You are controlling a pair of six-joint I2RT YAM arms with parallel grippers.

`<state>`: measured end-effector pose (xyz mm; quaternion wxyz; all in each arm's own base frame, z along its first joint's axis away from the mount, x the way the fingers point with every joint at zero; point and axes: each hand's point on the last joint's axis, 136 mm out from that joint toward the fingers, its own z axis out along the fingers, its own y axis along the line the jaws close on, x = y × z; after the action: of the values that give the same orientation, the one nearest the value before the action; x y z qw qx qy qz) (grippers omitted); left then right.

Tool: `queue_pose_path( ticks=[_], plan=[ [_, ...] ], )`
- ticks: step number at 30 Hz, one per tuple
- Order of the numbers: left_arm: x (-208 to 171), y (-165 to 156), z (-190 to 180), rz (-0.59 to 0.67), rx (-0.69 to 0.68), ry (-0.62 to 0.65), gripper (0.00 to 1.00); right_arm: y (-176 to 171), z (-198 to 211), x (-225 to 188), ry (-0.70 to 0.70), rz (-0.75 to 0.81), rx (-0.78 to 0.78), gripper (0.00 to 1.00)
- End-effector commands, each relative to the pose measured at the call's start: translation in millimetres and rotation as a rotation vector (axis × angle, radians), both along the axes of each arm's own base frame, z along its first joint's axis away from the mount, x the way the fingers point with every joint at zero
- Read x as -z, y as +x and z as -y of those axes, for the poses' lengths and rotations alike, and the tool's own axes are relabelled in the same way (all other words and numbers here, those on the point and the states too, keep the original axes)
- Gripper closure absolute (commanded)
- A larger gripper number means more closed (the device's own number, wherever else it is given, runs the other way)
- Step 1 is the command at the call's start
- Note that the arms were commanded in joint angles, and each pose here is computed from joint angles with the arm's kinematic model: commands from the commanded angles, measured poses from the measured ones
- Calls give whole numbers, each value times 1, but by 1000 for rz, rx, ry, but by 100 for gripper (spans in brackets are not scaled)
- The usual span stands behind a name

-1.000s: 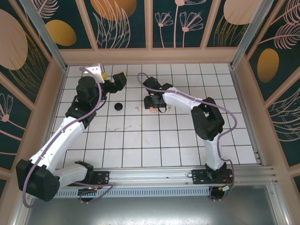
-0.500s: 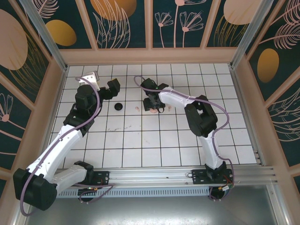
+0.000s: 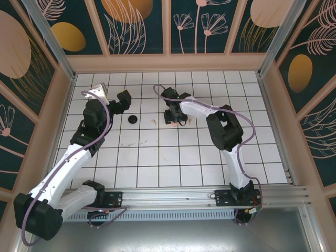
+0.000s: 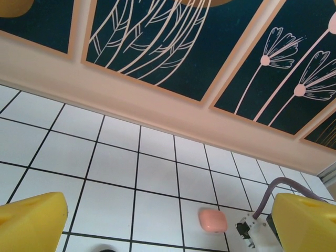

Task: Insert the wireless bluetooth earbuds into the charging case

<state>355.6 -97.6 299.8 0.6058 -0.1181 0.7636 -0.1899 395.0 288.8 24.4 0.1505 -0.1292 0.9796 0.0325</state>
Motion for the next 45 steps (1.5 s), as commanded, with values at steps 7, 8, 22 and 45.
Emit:
queue_pose_path(
  ticks=[7,8,22,45],
  plan=[
    [-5,4,-1,39,-12,-24,1,-6,-9,9,40,-47,59,38],
    [-4,5,-1,36,-14,-25,1,-7,-8,11,36,-52,71,38],
    [2,14,6,12,0,-40,1,-12,6,25,-17,-86,247,38],
    [23,23,21,-23,58,-50,1,-22,2,26,-41,-77,299,45]
  ],
)
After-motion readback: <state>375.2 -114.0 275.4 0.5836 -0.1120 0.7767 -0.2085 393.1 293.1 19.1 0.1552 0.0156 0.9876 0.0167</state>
